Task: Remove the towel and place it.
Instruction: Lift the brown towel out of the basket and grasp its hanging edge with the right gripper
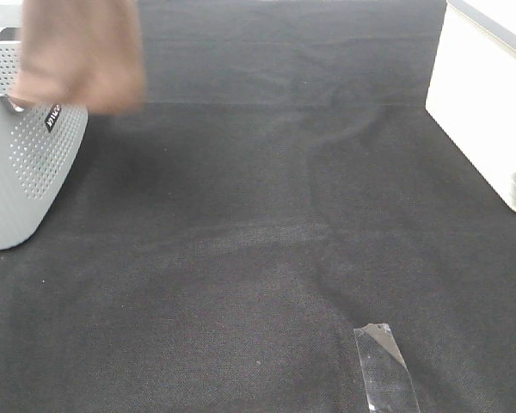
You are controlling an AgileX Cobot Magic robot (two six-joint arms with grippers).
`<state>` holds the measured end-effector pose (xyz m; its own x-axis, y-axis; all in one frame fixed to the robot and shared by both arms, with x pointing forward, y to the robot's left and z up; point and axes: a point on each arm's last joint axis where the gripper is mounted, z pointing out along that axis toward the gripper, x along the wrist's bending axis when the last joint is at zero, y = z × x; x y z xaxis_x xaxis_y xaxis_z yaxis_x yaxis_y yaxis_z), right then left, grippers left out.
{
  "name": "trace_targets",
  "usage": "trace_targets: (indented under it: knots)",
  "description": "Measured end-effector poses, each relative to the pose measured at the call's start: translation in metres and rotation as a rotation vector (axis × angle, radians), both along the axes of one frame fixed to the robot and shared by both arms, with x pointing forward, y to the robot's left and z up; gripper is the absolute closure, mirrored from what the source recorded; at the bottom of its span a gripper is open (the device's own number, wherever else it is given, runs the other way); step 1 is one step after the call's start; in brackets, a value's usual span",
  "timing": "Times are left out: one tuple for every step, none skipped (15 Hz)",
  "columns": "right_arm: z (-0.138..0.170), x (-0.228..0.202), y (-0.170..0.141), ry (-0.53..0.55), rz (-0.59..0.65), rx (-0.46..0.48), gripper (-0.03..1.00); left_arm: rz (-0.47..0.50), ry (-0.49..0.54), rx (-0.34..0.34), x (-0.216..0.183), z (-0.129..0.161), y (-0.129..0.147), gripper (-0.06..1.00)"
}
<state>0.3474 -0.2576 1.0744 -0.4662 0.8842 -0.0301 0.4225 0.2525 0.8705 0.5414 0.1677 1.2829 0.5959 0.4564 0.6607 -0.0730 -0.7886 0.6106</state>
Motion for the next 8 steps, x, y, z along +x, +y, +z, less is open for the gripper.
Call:
trace_targets:
  knots:
    - [0.000,0.017,0.007,0.022,0.068,-0.009,0.01,-0.026,0.016,0.030,-0.005,-0.002,-0.008,0.94]
    - [0.001,0.024,0.010,0.026,0.092,0.002,0.01,-0.018,0.025,0.012,-0.006,-0.002,-0.009,0.94]
    - [0.002,0.027,0.012,0.025,0.104,0.006,0.01,-0.009,0.033,-0.005,-0.006,-0.002,-0.009,0.94]
    - [0.004,0.033,0.015,0.026,0.128,0.031,0.01,0.017,0.054,-0.051,-0.006,-0.001,-0.009,0.94]
    - [0.004,0.038,0.019,0.024,0.149,0.062,0.01,0.043,0.070,-0.101,-0.006,-0.001,-0.009,0.94]
    - [0.003,0.043,0.022,0.022,0.173,0.085,0.01,0.068,0.069,-0.169,-0.004,0.002,-0.009,0.94]
    - [0.002,0.049,0.025,0.013,0.202,0.100,0.01,0.087,0.067,-0.253,-0.003,0.006,-0.011,0.94]
    - [0.001,0.055,0.029,0.008,0.223,0.135,0.01,0.098,0.077,-0.351,-0.003,0.009,-0.013,0.94]
